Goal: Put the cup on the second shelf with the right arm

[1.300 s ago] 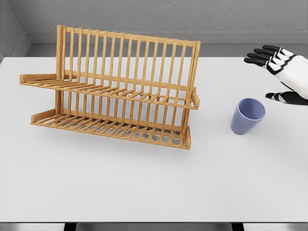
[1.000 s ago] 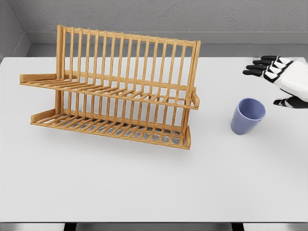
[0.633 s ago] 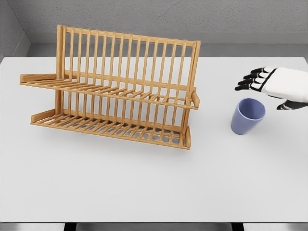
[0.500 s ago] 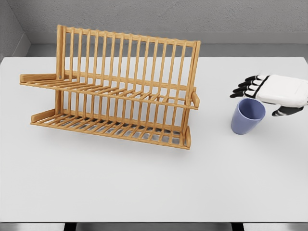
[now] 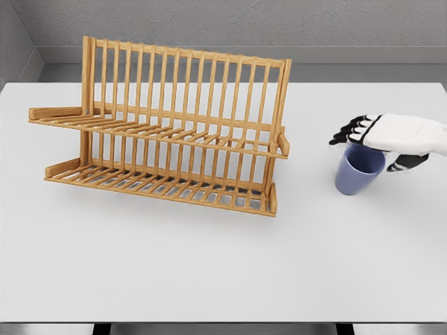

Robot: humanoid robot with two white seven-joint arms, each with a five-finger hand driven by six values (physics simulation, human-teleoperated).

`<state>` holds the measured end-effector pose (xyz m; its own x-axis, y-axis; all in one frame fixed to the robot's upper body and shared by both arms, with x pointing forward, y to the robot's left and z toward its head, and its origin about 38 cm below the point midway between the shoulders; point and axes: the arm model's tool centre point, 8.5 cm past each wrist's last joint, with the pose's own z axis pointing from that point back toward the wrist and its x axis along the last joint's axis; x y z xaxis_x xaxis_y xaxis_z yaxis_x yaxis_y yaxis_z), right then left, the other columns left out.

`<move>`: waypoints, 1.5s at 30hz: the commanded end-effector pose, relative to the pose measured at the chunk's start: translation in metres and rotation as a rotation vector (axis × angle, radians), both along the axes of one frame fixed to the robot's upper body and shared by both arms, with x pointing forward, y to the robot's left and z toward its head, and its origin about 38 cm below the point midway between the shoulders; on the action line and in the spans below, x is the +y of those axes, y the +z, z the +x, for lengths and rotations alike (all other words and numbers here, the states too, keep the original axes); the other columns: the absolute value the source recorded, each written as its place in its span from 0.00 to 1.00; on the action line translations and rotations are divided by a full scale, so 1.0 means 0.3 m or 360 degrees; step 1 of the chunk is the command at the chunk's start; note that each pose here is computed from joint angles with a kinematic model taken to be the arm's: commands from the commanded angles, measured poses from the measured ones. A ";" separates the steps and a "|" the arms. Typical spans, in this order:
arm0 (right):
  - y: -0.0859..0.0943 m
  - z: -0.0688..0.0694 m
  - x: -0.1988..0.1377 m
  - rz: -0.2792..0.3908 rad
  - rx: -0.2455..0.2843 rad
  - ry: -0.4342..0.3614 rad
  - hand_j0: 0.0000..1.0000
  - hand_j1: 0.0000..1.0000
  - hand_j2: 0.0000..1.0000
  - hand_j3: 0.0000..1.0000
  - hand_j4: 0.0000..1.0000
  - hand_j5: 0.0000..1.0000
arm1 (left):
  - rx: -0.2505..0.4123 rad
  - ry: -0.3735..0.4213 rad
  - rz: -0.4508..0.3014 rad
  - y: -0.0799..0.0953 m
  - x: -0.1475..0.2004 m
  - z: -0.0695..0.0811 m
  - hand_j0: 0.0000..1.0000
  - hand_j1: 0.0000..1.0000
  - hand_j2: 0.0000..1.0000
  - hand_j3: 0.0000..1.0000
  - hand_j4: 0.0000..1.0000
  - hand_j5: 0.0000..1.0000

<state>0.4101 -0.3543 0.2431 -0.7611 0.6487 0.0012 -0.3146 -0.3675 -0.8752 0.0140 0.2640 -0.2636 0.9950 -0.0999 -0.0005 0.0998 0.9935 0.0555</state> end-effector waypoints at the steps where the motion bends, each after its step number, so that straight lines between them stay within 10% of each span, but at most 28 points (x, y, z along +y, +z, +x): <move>1: -0.065 0.004 0.008 0.0002 0.0083 -0.0005 1.00 1.00 1.00 1.00 1.00 1.00 | 0.0000 0.0000 0.0000 0.000 0.000 0.000 1.00 1.00 1.00 1.00 1.00 1.00; 11: -0.081 0.006 -0.001 -0.0002 0.0105 -0.0020 1.00 1.00 1.00 1.00 1.00 1.00 | 0.0000 0.0000 0.0000 0.000 0.000 0.000 1.00 1.00 1.00 1.00 1.00 1.00; 16: -0.079 0.005 0.004 0.0000 0.0103 -0.0013 0.69 0.69 0.69 0.69 0.69 0.69 | 0.0000 0.0000 0.0000 0.000 0.000 0.000 1.00 1.00 1.00 1.00 1.00 1.00; 45: 0.148 0.036 0.001 0.0068 -0.0178 -0.0010 0.69 0.69 0.69 0.69 0.69 0.69 | -0.0002 0.0000 0.0000 0.000 0.000 0.003 1.00 1.00 1.00 1.00 1.00 1.00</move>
